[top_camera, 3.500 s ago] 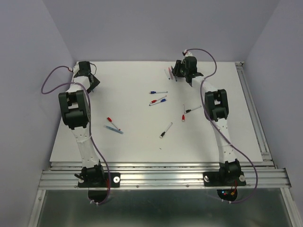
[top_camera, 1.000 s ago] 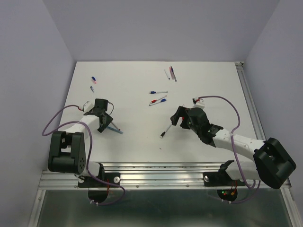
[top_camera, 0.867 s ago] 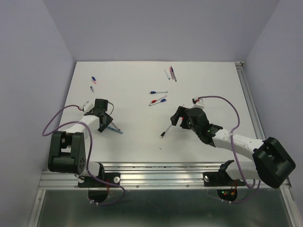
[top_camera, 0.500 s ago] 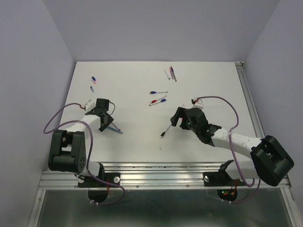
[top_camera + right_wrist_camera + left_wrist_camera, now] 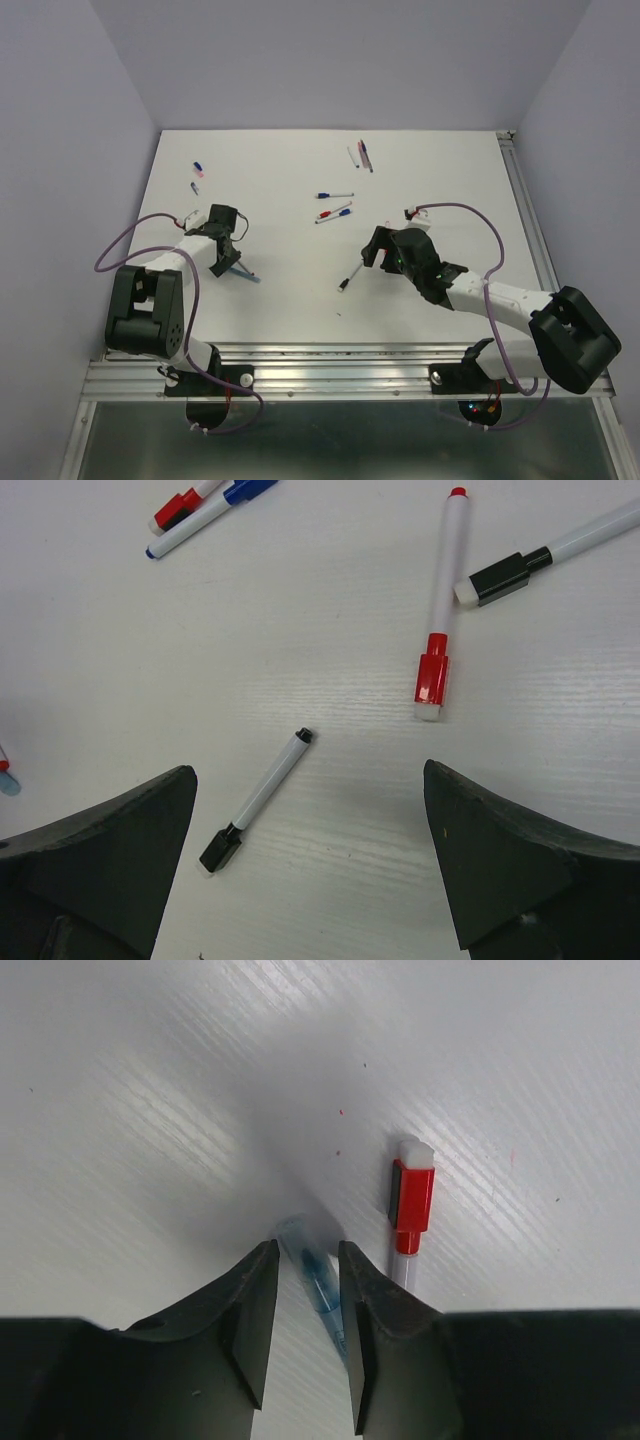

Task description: Open the pen caps

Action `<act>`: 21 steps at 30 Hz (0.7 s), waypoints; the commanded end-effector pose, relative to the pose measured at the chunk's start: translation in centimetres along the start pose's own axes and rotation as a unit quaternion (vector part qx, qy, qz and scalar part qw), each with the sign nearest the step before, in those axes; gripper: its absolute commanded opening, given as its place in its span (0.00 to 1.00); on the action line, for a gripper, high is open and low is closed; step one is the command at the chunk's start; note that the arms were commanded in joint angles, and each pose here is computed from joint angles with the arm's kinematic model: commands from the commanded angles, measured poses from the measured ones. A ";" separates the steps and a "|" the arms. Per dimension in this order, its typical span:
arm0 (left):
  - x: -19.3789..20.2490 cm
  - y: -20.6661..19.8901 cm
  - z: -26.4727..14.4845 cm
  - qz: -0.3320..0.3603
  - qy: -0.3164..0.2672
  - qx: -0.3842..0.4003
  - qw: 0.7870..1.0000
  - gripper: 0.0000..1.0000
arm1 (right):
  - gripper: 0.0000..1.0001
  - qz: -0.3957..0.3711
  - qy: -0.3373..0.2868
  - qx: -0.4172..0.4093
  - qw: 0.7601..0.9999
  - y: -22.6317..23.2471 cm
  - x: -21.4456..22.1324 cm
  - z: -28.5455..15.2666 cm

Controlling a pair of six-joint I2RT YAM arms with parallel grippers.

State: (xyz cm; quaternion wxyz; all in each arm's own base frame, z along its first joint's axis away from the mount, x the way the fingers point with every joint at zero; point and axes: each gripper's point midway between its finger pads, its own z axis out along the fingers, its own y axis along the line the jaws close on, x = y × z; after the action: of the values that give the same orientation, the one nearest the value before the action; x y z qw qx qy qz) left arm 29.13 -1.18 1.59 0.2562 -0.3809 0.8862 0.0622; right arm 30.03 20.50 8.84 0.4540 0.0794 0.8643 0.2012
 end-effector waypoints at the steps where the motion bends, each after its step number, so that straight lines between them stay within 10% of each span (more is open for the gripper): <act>1: 5.1 3.4 -0.2 0.033 0.097 -0.058 0.993 0.41 | 1.00 -0.005 -0.027 -0.004 1.000 0.5 -1.1 0.2; 14: 5.9 3.8 0.0 0.048 0.101 -0.073 0.991 0.24 | 1.00 -0.016 -0.028 0.008 0.999 0.0 -1.0 0.4; 21: 5.2 3.7 -1.2 0.041 0.086 -0.056 0.994 0.00 | 1.00 -0.022 -0.028 0.010 0.999 -0.1 -1.1 0.2</act>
State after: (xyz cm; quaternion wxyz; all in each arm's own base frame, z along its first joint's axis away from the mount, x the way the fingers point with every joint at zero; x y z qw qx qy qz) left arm 28.40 -1.42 1.54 0.2444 -0.3726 0.8916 0.0803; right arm 30.29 19.90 8.27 0.4591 0.0736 0.8672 0.1784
